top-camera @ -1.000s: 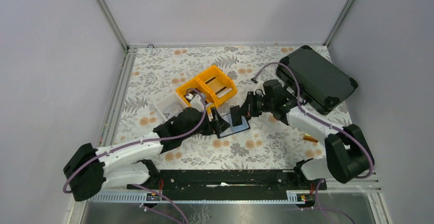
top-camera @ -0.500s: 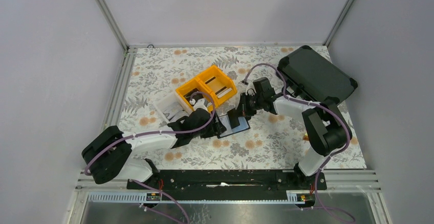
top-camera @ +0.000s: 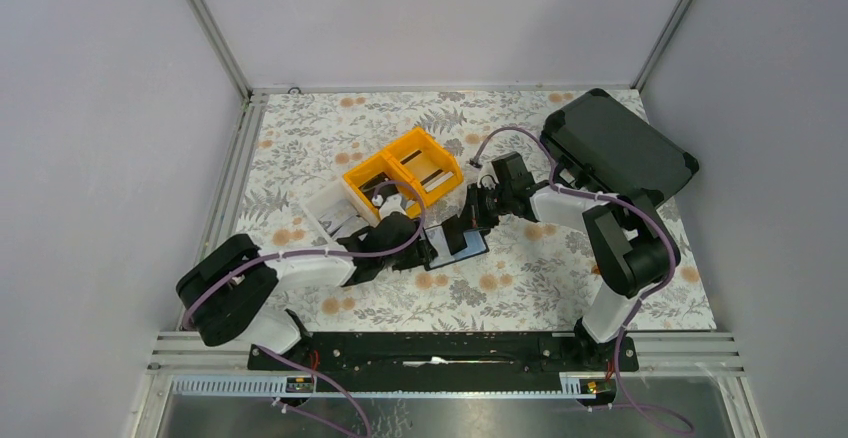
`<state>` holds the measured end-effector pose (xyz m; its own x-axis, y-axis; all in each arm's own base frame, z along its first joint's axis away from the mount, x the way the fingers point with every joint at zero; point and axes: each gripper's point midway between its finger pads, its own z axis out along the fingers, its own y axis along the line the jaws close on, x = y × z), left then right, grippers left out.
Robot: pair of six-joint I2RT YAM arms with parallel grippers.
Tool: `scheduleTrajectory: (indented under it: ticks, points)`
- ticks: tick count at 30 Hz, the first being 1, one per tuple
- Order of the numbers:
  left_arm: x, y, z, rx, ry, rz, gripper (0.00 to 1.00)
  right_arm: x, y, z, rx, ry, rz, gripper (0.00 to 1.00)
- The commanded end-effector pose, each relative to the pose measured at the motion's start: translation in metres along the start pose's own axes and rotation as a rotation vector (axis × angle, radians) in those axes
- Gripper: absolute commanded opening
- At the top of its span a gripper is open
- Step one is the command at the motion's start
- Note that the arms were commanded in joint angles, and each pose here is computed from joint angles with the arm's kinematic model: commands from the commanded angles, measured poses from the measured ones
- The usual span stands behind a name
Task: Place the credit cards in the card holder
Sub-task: Insert the credit card into the card holder.
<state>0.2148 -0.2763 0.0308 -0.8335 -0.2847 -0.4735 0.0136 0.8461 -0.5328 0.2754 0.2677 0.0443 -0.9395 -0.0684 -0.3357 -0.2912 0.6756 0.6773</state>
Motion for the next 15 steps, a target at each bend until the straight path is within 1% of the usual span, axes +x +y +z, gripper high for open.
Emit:
scheduleTrajectory:
  ticks: [1,5,15]
  points:
    - [-0.016,-0.011,0.007,0.018,-0.054,0.009,0.53,-0.009,0.005,0.002,-0.030,-0.008,-0.025,0.00]
    - [-0.013,-0.009,0.012,0.007,-0.045,0.013,0.49,-0.007,0.001,0.003,-0.020,-0.005,-0.015,0.00]
    - [-0.005,-0.001,0.017,-0.016,-0.020,0.017,0.42,0.004,-0.004,0.008,-0.017,0.019,0.016,0.00]
